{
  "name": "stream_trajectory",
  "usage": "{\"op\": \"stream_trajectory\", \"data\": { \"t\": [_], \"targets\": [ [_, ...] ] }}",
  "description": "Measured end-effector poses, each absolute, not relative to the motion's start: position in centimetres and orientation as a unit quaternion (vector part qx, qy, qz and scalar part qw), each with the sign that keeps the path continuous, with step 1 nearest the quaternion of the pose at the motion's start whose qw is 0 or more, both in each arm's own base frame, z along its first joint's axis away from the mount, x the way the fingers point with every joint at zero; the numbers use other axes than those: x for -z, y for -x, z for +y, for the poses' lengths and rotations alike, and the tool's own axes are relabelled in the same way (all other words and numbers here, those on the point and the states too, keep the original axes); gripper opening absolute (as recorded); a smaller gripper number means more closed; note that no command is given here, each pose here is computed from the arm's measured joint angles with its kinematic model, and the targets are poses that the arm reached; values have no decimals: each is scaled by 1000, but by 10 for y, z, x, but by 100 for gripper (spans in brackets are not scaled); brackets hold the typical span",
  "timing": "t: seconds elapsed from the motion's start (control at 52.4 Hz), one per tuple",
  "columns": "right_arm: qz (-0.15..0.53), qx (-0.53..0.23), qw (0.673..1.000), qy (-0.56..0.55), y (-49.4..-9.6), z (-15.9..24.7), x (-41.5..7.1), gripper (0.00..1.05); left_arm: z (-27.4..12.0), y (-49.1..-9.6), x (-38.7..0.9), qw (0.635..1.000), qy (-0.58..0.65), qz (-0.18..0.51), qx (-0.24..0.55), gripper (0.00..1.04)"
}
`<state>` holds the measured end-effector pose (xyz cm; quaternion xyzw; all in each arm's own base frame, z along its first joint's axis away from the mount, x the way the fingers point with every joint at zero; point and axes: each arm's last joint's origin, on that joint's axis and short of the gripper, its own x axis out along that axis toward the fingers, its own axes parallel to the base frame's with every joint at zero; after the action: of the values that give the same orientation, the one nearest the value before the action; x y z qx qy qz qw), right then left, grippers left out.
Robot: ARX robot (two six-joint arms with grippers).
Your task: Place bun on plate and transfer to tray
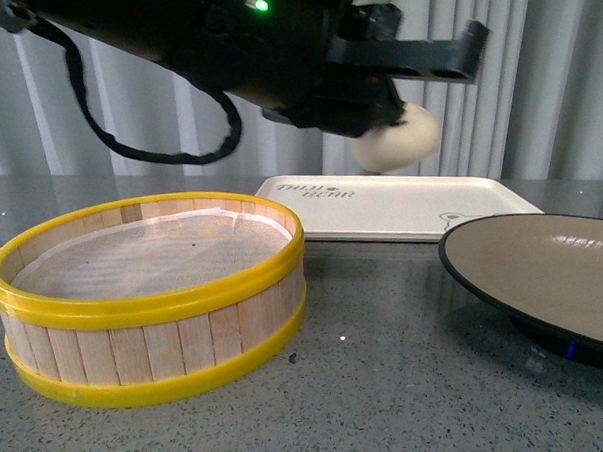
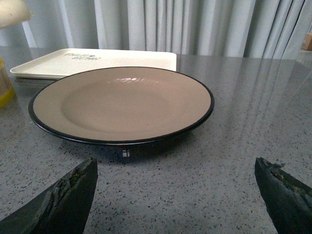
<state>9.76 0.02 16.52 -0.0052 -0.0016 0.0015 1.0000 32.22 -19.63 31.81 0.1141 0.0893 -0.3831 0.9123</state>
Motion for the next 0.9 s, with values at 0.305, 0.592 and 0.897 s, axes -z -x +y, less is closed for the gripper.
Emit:
{"op": "stream_trajectory", "data": {
  "t": [0.305, 0.592, 0.897],
  "targets": [
    [-2, -2, 1000, 5, -98, 0, -165, 96, -255, -319, -300, 878, -134, 108, 447, 4],
    [-2, -2, 1000, 5, -98, 0, -165, 96, -285, -340, -275, 864, -154, 139, 459, 4],
    [-2, -2, 1000, 5, -98, 0, -165, 96, -291, -346, -272, 861, -160, 155, 458, 4]
  ]
}}
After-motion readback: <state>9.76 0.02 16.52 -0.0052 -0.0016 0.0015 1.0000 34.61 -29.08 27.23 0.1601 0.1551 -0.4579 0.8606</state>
